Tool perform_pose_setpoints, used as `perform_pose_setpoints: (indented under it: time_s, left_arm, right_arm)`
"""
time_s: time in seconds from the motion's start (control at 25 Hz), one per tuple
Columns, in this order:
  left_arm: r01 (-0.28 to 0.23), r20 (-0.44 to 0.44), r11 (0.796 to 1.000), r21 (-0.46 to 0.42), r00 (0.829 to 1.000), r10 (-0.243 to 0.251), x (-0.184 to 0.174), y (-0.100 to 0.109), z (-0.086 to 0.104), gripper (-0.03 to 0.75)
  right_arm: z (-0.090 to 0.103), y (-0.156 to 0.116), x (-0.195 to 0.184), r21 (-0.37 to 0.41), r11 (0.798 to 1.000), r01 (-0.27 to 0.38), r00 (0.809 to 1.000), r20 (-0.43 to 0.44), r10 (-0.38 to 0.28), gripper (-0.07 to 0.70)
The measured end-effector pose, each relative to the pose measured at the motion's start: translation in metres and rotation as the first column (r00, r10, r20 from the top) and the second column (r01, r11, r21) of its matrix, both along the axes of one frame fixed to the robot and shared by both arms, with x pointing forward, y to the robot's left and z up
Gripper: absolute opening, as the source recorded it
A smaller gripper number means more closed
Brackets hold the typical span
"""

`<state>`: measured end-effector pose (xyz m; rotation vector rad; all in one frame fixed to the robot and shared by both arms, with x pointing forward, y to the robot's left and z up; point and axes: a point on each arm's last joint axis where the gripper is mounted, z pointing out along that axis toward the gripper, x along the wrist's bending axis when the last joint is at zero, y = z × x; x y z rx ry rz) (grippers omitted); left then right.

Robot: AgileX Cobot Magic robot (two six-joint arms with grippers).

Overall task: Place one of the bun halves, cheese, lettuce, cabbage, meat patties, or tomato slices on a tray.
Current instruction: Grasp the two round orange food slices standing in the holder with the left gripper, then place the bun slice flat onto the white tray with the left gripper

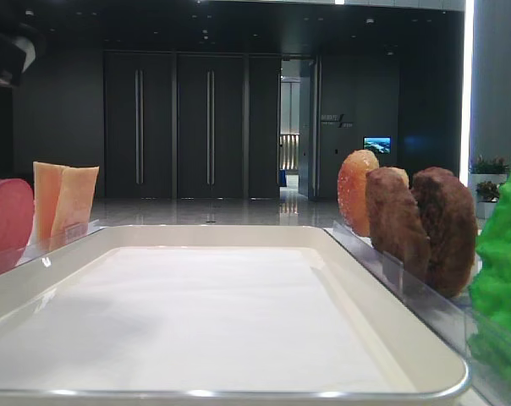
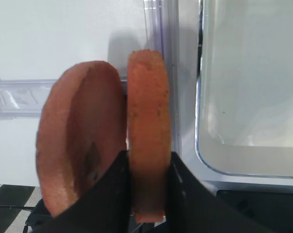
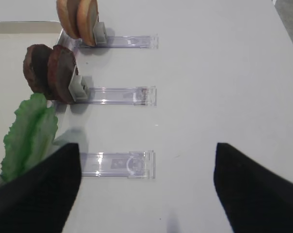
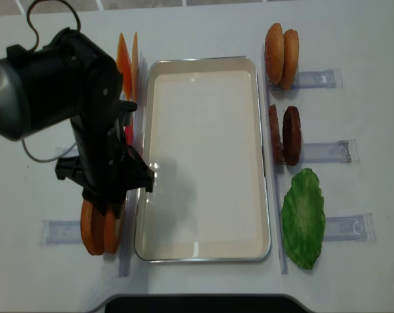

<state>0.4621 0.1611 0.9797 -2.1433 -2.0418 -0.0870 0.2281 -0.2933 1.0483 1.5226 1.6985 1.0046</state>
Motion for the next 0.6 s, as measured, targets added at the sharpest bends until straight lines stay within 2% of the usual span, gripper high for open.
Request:
perform_pose_setpoints:
  time_s: [0.32, 0.6]
  left_arm:
    - [-0.009, 0.000, 1.000, -0.030, 1.000, 0.009, 0.0018, -0.0041, 0.0046, 0.144]
    - [0.013, -0.027, 0.997, -0.072, 1.000, -0.015, -0.0006, -0.0075, 0.0059, 0.144]
  right_arm:
    - [0.0000, 0.0000, 0.0000, 0.000, 1.000, 0.000, 1.000, 0.000, 0.000, 0.538]
    - [0.0000, 0.0000, 0.0000, 0.000, 1.000, 0.000, 1.000, 0.000, 0.000, 0.538]
